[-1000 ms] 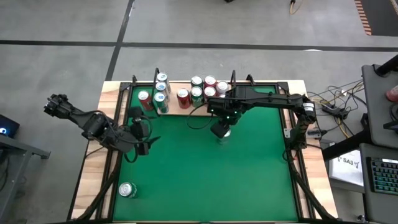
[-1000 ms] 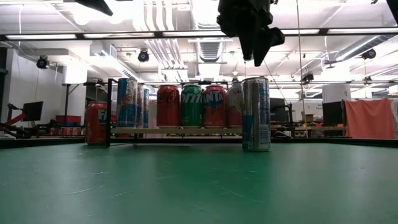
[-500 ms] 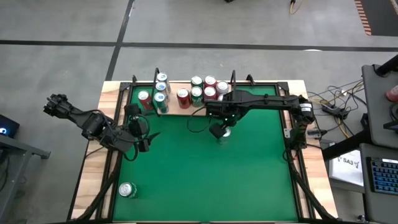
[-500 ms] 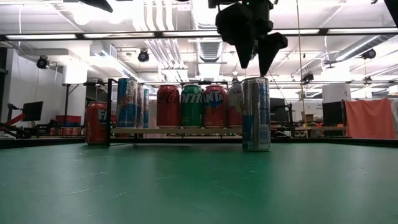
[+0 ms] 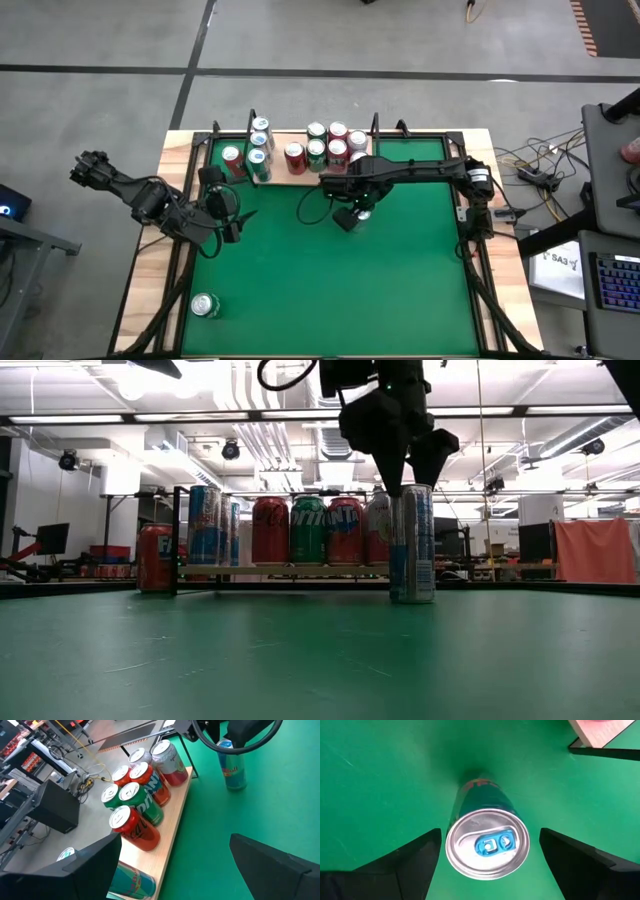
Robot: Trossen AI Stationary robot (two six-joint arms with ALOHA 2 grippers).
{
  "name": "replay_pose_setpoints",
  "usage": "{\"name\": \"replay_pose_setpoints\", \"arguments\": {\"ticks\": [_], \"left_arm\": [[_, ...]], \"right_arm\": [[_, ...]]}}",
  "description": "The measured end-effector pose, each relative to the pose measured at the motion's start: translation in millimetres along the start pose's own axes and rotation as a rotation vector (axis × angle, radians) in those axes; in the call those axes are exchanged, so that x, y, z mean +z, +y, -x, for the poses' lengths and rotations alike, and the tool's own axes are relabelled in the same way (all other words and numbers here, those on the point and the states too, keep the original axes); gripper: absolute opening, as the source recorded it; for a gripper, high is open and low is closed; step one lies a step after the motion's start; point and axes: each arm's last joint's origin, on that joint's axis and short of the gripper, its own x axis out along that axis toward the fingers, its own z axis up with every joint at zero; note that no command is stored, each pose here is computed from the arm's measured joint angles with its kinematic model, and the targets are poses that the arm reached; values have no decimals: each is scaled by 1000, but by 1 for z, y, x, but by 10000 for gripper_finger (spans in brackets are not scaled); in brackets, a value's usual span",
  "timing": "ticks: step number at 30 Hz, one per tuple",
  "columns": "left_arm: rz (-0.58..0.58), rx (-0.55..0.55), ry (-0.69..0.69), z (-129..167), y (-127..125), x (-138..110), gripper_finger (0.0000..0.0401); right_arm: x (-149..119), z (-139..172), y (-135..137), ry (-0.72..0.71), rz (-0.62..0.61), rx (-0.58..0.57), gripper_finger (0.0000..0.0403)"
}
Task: Pick and place cans onto a shelf
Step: Put the blue silver soda can on the shelf
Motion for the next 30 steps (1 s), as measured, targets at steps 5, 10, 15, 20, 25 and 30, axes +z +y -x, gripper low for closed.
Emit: {"name": "replay_pose_setpoints", "arguments": {"ticks": [5, 10, 15, 20, 25, 30], "left_arm": [[0, 0, 0, 0, 0, 0, 356], [-1, -1, 2, 0, 0, 0, 356], [2, -2, 2, 0, -1, -1, 356], [4, -2, 2, -1, -1, 0, 356], [12, -15, -2, -2, -3, -1, 356], [23, -35, -8, -10, -11, -7, 356]], "right_arm": [[0, 0, 0, -4, -15, 1, 326], [-1, -6, -1, 10, -19, -11, 326], [0, -15, 1, -22, -5, -25, 321], [-1, -15, 1, -21, 4, -28, 246], [-1, -15, 1, -19, 5, -23, 227], [0, -11, 4, -41, 38, -5, 227]]}}
